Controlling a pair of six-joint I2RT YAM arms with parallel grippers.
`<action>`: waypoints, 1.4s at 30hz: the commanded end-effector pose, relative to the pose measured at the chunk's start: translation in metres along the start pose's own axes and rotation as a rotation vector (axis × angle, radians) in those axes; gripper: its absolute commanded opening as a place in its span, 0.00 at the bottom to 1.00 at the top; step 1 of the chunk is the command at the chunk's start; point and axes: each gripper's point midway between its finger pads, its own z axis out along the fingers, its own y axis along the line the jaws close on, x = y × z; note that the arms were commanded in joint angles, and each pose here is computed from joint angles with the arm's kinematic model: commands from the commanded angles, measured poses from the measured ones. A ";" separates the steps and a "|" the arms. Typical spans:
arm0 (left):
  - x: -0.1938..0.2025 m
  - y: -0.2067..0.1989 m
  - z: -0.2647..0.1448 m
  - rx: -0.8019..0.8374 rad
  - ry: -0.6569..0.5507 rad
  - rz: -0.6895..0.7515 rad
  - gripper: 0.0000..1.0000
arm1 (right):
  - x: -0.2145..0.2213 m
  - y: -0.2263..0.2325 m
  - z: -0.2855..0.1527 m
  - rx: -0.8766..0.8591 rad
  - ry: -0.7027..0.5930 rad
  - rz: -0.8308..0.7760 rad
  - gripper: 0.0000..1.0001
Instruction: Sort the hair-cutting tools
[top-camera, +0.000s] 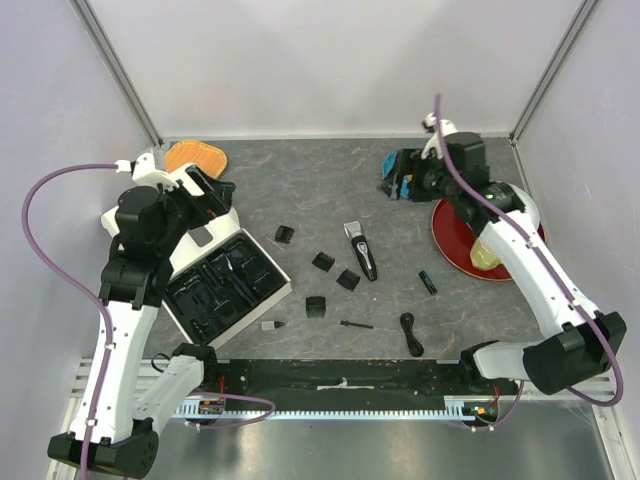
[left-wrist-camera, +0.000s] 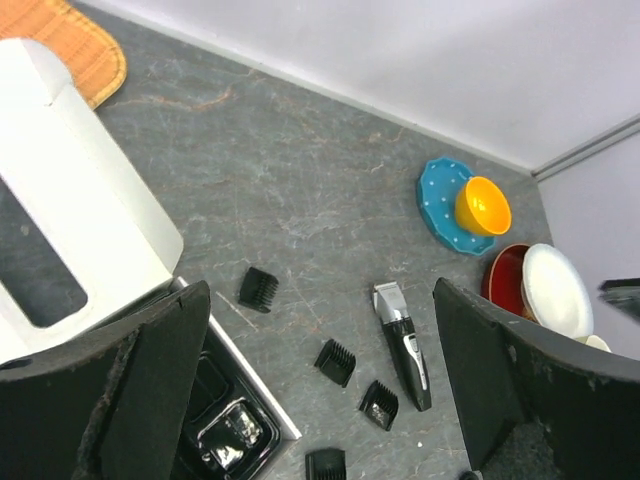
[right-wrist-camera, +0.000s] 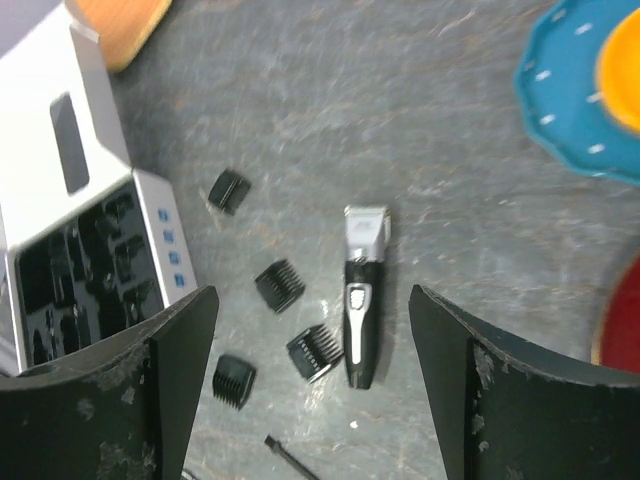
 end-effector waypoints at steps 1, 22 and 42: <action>-0.016 -0.024 -0.004 0.149 -0.079 0.092 0.99 | 0.037 0.021 0.024 -0.015 0.071 -0.020 0.84; 0.040 0.007 0.016 0.098 0.057 0.149 1.00 | 0.174 -0.004 0.108 0.190 0.329 -0.184 0.81; 0.050 0.025 0.024 0.032 0.086 0.194 1.00 | 0.221 -0.044 0.158 0.398 0.402 -0.255 0.50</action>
